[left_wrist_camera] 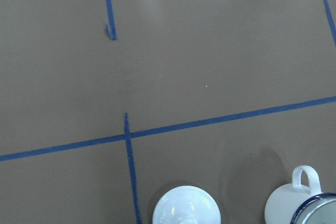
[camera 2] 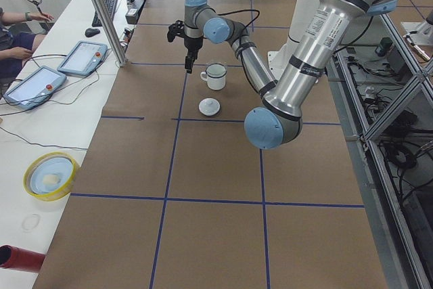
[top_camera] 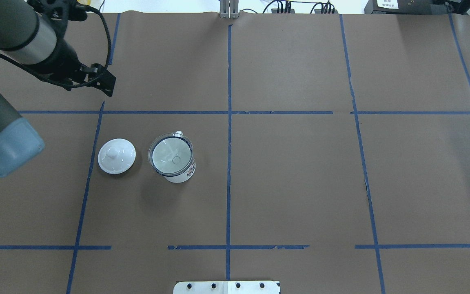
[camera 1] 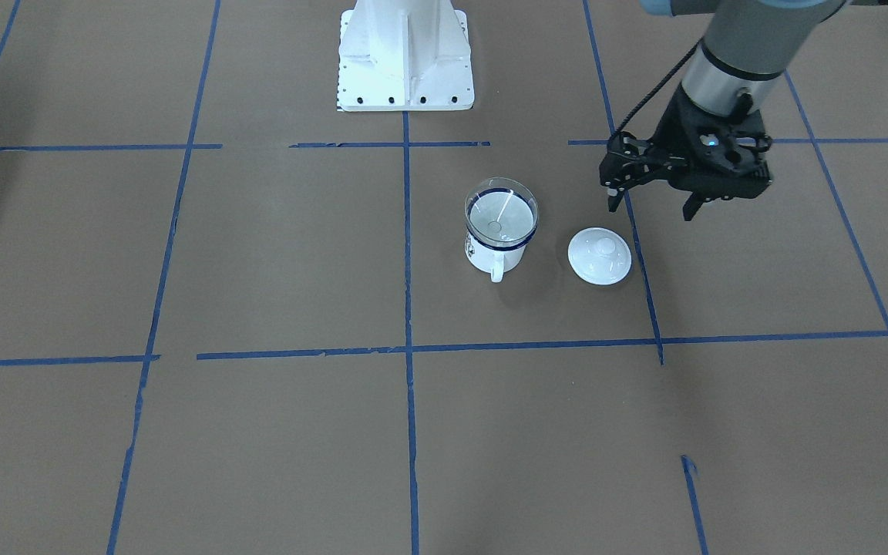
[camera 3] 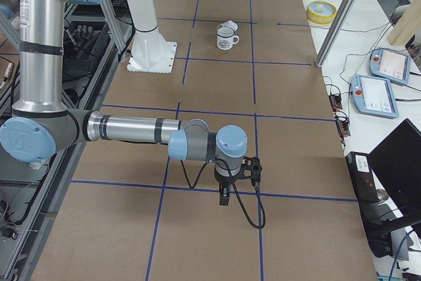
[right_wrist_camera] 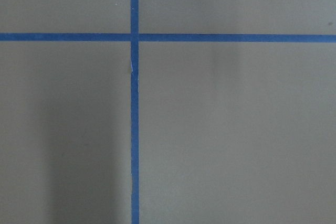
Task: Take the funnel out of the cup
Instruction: 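Reach the left gripper down to the clear glass funnel in the mug and grasp it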
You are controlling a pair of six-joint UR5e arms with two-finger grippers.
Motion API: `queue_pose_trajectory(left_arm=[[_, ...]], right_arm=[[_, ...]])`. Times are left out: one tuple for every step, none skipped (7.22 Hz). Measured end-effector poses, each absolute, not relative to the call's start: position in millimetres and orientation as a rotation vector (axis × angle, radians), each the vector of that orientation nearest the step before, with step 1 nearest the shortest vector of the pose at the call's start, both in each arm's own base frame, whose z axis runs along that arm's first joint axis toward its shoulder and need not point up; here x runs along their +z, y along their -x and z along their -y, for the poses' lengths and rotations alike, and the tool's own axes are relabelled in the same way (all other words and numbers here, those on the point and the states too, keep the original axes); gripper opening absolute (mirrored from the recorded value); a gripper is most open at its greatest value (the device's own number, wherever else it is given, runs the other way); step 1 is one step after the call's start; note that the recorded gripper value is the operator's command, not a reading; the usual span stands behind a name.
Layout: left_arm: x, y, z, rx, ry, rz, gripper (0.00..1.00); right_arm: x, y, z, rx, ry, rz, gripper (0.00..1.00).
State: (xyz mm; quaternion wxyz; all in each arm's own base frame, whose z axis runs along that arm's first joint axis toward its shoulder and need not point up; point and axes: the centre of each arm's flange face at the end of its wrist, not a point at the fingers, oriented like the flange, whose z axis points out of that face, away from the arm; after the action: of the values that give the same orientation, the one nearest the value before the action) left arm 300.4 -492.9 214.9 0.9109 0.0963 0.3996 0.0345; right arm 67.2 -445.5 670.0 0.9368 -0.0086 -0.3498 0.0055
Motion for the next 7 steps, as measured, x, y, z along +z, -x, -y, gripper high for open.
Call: queue_pose_trajectory(left_arm=[[201.1,-336.3,474.8,0.041,-0.161,-0.839,1.00],[184.6,-367.0,465.3,0.011,-0.123,-0.855,1.00],[171.4,-392.7,463.5,-0.006,-0.095,-0.858,1.00],[164.6,-417.5,458.6,-0.013,-0.074,-0.851,0.94],[162.6,-440.6,449.9,-0.029,-0.059,-0.836,0.85],[163.6,-464.3,439.2,-0.038,-0.046,-0.818,0.72],[164.9,-485.7,433.1,-0.039,-0.033,-0.803,0.70]], right_arm=[[670.0,-67.1,445.4,0.011,0.018,0.715,1.00],[670.0,-67.2,445.4,0.011,0.018,0.715,1.00],[670.0,-67.2,445.4,0.011,0.018,0.715,1.00],[670.0,-67.1,445.4,0.011,0.018,0.715,1.00],[670.0,-67.2,445.4,0.011,0.018,0.715,1.00],[670.0,-67.2,445.4,0.011,0.018,0.715,1.00],[670.0,-67.2,445.4,0.011,0.018,0.715,1.00]])
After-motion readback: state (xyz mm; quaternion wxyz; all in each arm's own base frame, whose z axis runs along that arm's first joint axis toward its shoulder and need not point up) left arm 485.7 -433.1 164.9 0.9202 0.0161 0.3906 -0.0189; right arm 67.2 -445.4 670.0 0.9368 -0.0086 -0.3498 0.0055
